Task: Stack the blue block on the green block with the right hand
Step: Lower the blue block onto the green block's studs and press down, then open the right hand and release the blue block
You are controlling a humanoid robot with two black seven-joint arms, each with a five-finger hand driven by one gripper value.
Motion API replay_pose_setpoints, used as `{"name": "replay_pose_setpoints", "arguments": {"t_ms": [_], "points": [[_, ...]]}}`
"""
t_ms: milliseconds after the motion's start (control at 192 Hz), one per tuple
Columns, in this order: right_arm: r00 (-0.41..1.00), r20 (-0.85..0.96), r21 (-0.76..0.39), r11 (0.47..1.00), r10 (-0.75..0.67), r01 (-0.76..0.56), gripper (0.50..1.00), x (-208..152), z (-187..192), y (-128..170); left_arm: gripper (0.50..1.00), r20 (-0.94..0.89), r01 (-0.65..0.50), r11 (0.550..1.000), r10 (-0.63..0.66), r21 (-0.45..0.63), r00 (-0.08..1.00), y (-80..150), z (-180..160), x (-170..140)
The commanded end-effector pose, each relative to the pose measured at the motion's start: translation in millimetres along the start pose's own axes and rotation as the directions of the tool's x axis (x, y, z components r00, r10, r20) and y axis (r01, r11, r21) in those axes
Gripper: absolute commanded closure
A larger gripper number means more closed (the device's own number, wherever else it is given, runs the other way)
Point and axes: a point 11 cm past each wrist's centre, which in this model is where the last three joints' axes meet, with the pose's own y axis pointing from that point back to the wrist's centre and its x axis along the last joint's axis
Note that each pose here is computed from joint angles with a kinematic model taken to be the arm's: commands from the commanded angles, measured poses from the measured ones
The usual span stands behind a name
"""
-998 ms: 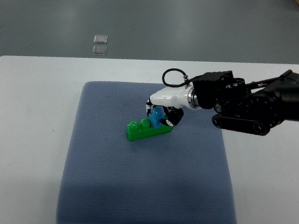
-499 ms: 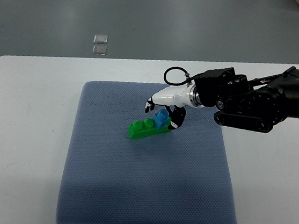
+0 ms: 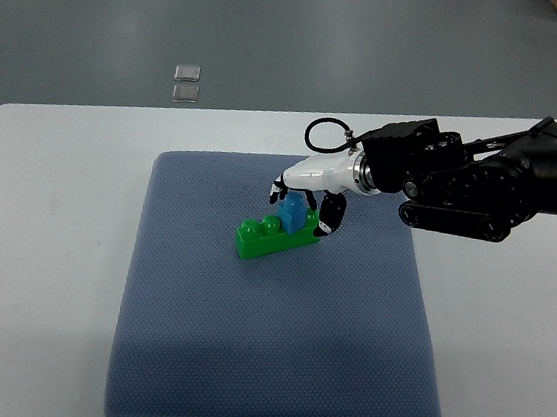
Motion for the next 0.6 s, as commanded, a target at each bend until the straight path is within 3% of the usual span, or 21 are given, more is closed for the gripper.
{"name": "replay_pose_setpoints", "arguments": {"t_ms": [0,593], "points": [[1.000,0.005,-0.009,1.000,0.010,-0.010,0.671,3.7,4.3,2.8,0.500,0.000,0.000,1.000,0.000,0.000,1.000,0.0,0.0,0.0],[0.998,0.045,-0.060,0.997,0.054,-0.051,0.671,15.3,25.3,10.9,0.500,0.000,0.000,1.000,0.000,0.000,1.000,0.0,0.0,0.0]]}}
